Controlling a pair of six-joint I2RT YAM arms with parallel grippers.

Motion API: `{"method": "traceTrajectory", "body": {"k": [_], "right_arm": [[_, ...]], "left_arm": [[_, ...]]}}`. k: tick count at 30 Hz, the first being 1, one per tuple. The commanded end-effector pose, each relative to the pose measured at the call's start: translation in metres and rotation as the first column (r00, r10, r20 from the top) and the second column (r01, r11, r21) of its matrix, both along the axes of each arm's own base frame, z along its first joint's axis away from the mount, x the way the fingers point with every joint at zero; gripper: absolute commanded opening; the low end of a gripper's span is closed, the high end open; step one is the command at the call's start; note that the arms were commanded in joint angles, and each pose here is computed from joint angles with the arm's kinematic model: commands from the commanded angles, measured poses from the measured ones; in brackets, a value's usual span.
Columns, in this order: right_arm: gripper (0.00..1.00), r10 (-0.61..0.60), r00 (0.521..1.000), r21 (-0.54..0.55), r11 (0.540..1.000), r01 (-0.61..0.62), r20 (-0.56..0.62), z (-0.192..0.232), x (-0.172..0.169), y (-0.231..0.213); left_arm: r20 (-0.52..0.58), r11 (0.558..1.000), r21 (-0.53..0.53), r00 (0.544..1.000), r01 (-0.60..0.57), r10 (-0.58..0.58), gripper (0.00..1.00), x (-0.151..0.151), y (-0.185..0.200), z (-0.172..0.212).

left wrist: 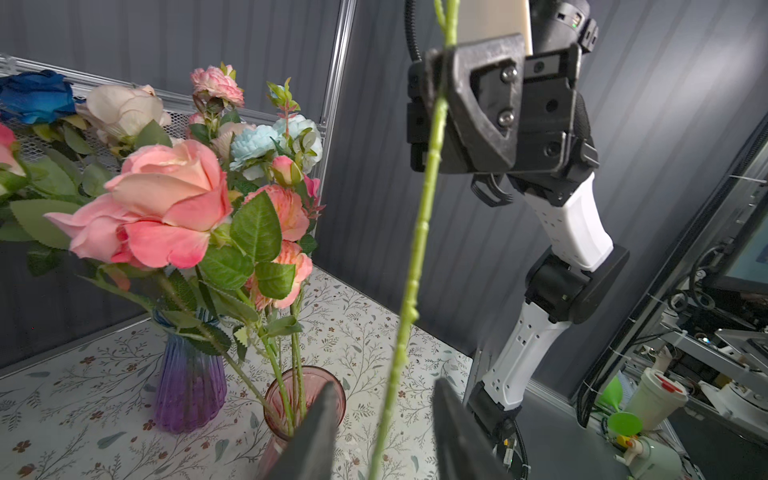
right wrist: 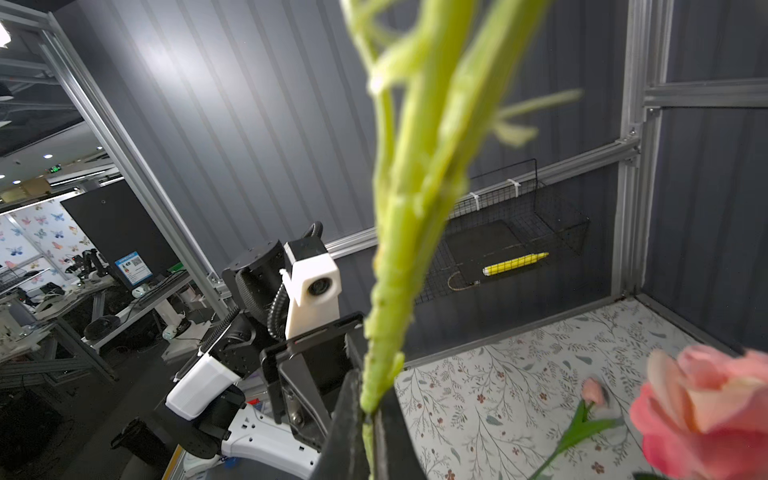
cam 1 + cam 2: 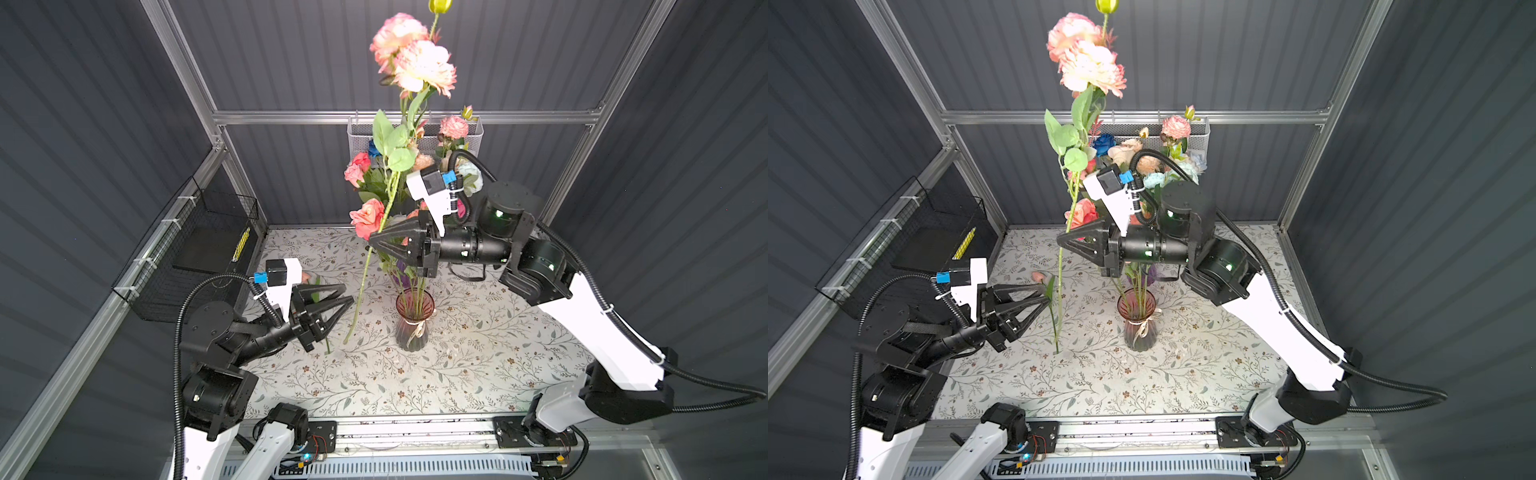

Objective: Arrange the flowers into the vase

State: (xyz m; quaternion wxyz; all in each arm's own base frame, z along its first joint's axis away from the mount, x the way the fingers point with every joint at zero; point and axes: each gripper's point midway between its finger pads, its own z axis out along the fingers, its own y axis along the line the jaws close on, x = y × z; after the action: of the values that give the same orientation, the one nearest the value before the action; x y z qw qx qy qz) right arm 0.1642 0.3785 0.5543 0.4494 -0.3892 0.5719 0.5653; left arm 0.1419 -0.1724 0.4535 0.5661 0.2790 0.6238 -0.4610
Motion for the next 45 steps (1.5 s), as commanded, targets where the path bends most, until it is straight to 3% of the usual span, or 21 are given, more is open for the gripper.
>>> {"method": "traceTrajectory", "body": {"k": [1,5,10,15,23,28,34,45], "right_arm": [[0.00,-0.061,0.997,0.042,0.997,0.059,0.046,0.008,-0.003,-0.019],[0.00,-0.087,0.996,0.013,0.996,0.087,0.030,-0.010,-0.012,-0.039],[0.00,-0.162,0.987,-0.047,0.986,0.163,0.018,-0.039,-0.018,-0.067],[0.00,-0.295,0.952,-0.082,0.950,0.301,0.079,-0.047,-0.015,-0.101],[0.00,-0.465,0.859,-0.122,0.860,0.496,0.212,-0.045,0.006,-0.132],[0.00,-0.545,0.789,-0.087,0.805,0.587,0.285,-0.040,0.030,-0.132],[0.00,-0.554,0.769,-0.061,0.798,0.600,0.318,-0.026,0.042,-0.122],[0.00,-0.557,0.792,-0.193,0.773,0.604,0.250,-0.104,0.091,-0.083]], "left_arm": [[-0.033,0.999,-0.014,0.999,-0.042,0.042,0.60,0.011,0.002,-0.004],[-0.056,0.992,-0.028,0.991,-0.124,0.122,0.99,0.021,0.010,-0.008],[-0.095,0.960,-0.025,0.957,-0.278,0.275,1.00,0.038,0.028,-0.022],[-0.162,0.915,0.008,0.903,-0.402,0.398,1.00,0.053,0.045,-0.053],[-0.254,0.887,0.066,0.852,-0.457,0.458,1.00,0.064,0.052,-0.090],[-0.266,0.882,0.070,0.843,-0.466,0.467,1.00,0.063,0.054,-0.096],[-0.275,0.885,0.074,0.844,-0.459,0.461,1.00,0.063,0.053,-0.097],[-0.288,0.879,0.086,0.833,-0.468,0.472,1.00,0.066,0.054,-0.101]]}}
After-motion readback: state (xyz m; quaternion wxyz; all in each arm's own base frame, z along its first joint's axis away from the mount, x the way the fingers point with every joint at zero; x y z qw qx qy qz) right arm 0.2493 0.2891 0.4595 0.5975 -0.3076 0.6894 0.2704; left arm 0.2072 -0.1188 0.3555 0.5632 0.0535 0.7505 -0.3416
